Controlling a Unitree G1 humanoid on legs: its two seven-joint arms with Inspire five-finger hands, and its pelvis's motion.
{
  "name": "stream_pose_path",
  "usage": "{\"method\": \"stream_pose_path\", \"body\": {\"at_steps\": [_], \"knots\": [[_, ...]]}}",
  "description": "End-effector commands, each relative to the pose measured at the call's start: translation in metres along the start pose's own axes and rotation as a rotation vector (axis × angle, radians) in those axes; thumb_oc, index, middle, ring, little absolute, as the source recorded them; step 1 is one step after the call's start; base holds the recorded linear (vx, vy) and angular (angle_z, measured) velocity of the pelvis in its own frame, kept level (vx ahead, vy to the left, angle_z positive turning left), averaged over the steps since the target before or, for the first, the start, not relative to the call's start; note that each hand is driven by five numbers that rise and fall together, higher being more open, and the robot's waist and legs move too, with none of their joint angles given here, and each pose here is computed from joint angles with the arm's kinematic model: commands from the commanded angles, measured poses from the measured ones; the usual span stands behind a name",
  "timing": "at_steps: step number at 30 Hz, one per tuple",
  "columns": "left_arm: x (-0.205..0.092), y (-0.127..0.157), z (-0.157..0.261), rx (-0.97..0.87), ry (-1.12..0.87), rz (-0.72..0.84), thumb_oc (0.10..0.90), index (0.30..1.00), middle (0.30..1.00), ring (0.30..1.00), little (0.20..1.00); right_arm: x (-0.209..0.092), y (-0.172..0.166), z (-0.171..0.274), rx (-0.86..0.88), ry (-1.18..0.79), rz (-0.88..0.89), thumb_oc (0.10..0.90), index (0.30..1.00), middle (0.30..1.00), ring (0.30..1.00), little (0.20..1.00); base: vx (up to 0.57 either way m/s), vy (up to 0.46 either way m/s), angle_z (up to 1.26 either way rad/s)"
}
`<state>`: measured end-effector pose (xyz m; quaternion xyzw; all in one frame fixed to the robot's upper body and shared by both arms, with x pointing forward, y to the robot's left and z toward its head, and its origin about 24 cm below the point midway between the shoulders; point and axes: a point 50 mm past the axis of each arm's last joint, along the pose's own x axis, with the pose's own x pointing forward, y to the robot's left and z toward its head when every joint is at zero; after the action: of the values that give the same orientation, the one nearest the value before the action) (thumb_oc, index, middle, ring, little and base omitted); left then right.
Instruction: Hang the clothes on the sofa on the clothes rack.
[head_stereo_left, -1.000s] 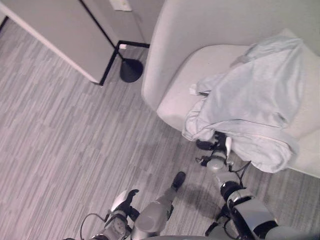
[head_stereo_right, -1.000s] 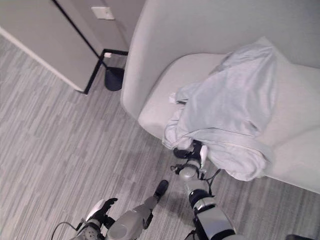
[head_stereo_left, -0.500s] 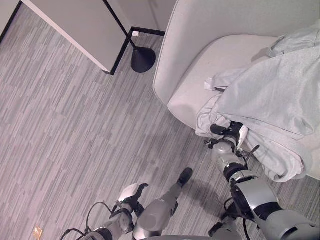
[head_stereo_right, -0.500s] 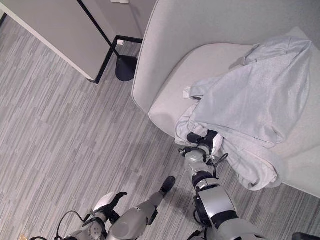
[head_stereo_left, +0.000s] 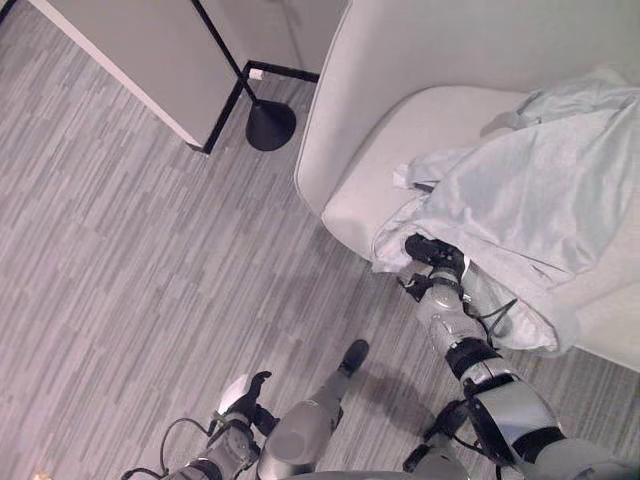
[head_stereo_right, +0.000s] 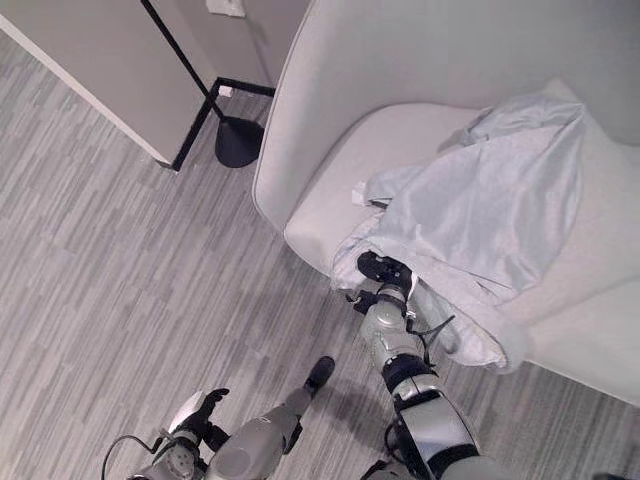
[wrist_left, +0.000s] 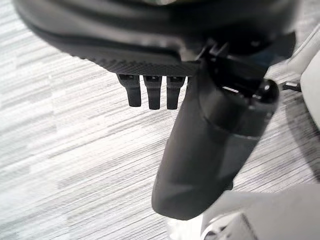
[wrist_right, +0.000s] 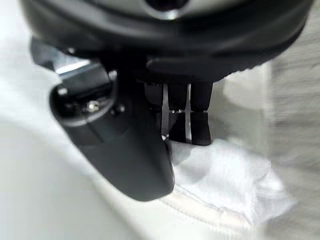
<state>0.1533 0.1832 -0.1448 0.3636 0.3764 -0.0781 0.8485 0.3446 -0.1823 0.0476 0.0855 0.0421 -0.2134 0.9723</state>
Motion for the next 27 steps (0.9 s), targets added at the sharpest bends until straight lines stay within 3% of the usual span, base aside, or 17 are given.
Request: {"method": "stream_pose_path", "body": {"at_steps": [1, 10, 16, 22, 27], "knots": [[-0.012, -0.017, -0.017, 0.011, 0.04, -0.06, 0.8, 0.9, 0.9, 0.9, 0.9, -0.008, 0.011, 0.065, 0.079, -0.351, 0.143, 0.4, 0.3, 0.3, 0.3, 0.3, 0.0, 0.0, 0.0], [-0.014, 0.005, -0.022, -0.125, 0.008, -0.065, 0.8, 0.9, 0.9, 0.9, 0.9, -0.032, 0.012, 0.156, 0.1, -0.706, 0.314, 0.4, 0.3, 0.3, 0.3, 0.3, 0.06, -0.015, -0.06], [-0.017, 0.07, 0.024, -0.343, -0.272, -0.004, 0.8, 0.9, 0.9, 0.9, 0.9, -0.053, 0.053, 0.241, 0.11, -0.924, 0.494, 0.4, 0.3, 0.3, 0.3, 0.3, 0.02, 0.008, -0.23], [-0.036, 0.141, 0.067, -0.442, -0.545, 0.2, 0.8, 0.9, 0.9, 0.9, 0.9, -0.061, 0.078, 0.302, 0.159, -1.026, 0.483, 0.4, 0.3, 0.3, 0.3, 0.3, 0.01, -0.001, -0.24], [-0.051, 0.177, 0.091, -0.452, -0.691, 0.392, 0.8, 0.9, 0.9, 0.9, 0.9, -0.072, 0.085, 0.341, 0.167, -1.113, 0.457, 0.4, 0.3, 0.3, 0.3, 0.3, 0.01, -0.012, -0.08]]}}
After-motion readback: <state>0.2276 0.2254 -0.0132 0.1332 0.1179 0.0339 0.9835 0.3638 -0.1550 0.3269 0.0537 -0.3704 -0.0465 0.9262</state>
